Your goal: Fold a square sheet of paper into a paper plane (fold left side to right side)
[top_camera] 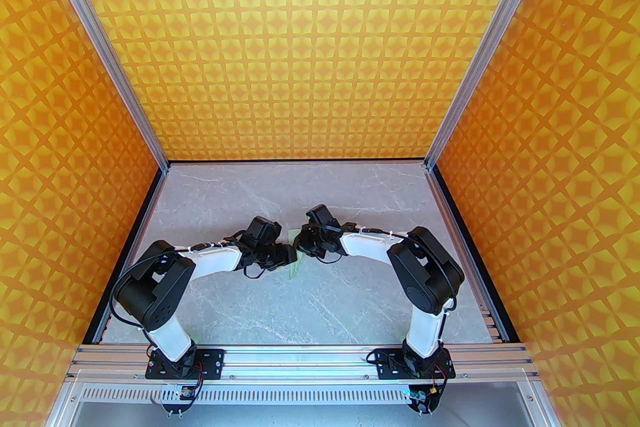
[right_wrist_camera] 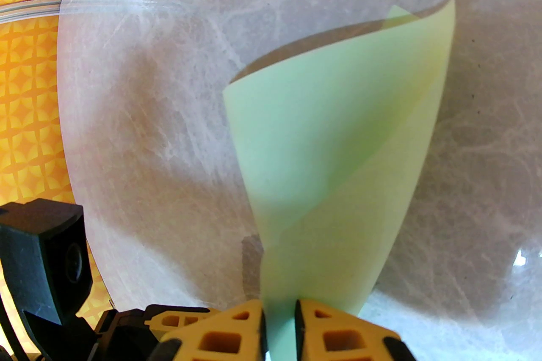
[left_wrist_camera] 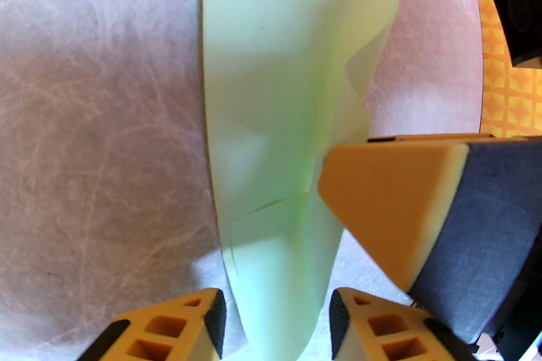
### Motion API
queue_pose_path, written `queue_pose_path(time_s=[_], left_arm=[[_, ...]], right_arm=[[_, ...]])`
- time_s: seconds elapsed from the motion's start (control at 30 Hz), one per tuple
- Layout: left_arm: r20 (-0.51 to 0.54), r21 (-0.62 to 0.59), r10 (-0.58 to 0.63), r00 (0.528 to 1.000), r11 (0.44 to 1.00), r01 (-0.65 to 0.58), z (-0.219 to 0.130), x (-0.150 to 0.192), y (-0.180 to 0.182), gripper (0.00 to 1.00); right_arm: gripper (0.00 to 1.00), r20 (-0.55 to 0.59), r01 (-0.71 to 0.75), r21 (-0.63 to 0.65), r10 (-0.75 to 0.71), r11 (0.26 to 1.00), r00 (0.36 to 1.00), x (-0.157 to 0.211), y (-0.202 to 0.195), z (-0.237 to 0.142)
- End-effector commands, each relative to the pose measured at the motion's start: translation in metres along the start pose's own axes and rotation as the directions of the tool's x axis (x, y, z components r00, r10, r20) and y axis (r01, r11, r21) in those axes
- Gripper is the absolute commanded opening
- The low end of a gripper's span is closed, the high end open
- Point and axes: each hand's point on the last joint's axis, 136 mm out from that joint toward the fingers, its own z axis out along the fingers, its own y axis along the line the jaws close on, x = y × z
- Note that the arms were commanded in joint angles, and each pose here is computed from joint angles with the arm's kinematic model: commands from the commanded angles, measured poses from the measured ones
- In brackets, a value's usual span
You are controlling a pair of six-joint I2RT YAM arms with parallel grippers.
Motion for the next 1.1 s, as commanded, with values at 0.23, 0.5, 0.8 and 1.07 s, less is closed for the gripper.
queue_pose_path(time_s=[0.23, 0.5, 0.8, 1.07], left_arm=[[0.054, 0.071, 0.027, 0.998, 0.997, -0.031, -0.007, -0.013, -0.019, 0.49], [-0.003, 0.022, 0.012, 1.0, 1.0, -0.012, 0.01, -0.002, 0.0, 0.47], [-0.022, -0.01, 0.004, 1.0, 1.0, -0.004, 0.018, 0.003, 0.01, 0.36], [-0.036, -0.03, -0.006, 0.999, 1.0, 0.005, 0.022, 0.008, 0.018, 0.28]], right_arm=[[0.19, -0.03, 0.014, 0.014, -0.013, 1.0, 0.999, 0.005, -0.002, 0.006], [0.19, -0.026, 0.016, 0.002, -0.016, 1.0, 1.0, 0.004, 0.002, 0.003], [0.19, -0.019, 0.023, -0.003, -0.023, 1.0, 1.0, 0.004, 0.004, -0.001], [0.24, -0.015, 0.039, -0.038, -0.04, 0.999, 0.999, 0.002, 0.014, -0.005]])
